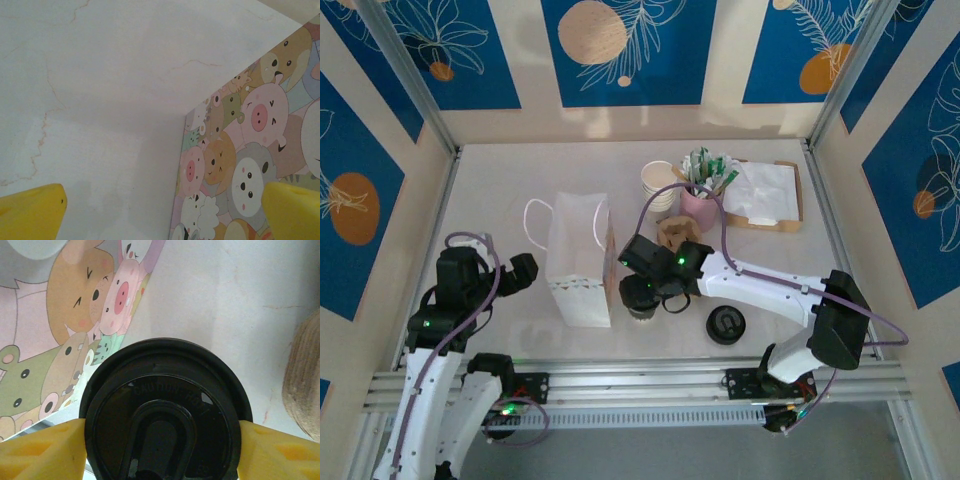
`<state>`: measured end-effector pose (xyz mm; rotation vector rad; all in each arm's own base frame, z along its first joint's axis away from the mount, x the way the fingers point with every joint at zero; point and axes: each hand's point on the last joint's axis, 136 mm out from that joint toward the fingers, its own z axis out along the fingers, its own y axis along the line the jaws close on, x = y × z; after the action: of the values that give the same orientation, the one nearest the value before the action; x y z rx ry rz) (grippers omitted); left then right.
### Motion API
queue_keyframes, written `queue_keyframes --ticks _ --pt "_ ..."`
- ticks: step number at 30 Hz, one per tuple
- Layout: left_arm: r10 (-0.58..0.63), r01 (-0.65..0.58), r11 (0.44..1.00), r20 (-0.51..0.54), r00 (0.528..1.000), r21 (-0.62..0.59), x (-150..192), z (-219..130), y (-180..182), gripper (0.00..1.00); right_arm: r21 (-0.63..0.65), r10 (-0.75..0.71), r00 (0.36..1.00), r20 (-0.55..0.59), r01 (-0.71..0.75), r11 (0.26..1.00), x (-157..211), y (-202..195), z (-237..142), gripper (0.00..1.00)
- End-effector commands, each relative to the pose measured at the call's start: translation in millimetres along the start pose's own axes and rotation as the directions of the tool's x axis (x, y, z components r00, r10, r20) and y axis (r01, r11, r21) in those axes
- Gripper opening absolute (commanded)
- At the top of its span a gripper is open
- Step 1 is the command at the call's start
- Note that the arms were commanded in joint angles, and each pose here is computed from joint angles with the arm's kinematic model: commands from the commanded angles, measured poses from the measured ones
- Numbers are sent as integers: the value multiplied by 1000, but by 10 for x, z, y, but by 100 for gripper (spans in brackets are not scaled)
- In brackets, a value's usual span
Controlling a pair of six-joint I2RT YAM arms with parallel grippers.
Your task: Pack the takeout coffee
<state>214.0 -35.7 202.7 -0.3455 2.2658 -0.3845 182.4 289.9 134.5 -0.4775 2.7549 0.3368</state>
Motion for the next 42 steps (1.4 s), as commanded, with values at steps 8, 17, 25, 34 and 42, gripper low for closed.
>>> queue_keyframes --ticks 8,17,25,34,42 --pt "3 -3 1000 21 1000 3 -32 0 8 100 177 -4 992 -125 26 984 349 -243 173 71" --pt "3 -3 1000 21 1000 3 -32 0 8 100 312 8 982 -186 51 949 528 -453 252 68" --pt "3 -3 1000 20 1000 1 -31 3 12 100 393 70 973 -218 21 919 723 -650 335 66" --pt "3 -3 1000 19 1000 0 -30 3 12 100 471 110 973 -204 -1 882 934 -720 424 64" --pt "3 -3 1000 19 1000 1 -31 3 10 100 366 204 968 -147 -138 920 883 -638 418 64"
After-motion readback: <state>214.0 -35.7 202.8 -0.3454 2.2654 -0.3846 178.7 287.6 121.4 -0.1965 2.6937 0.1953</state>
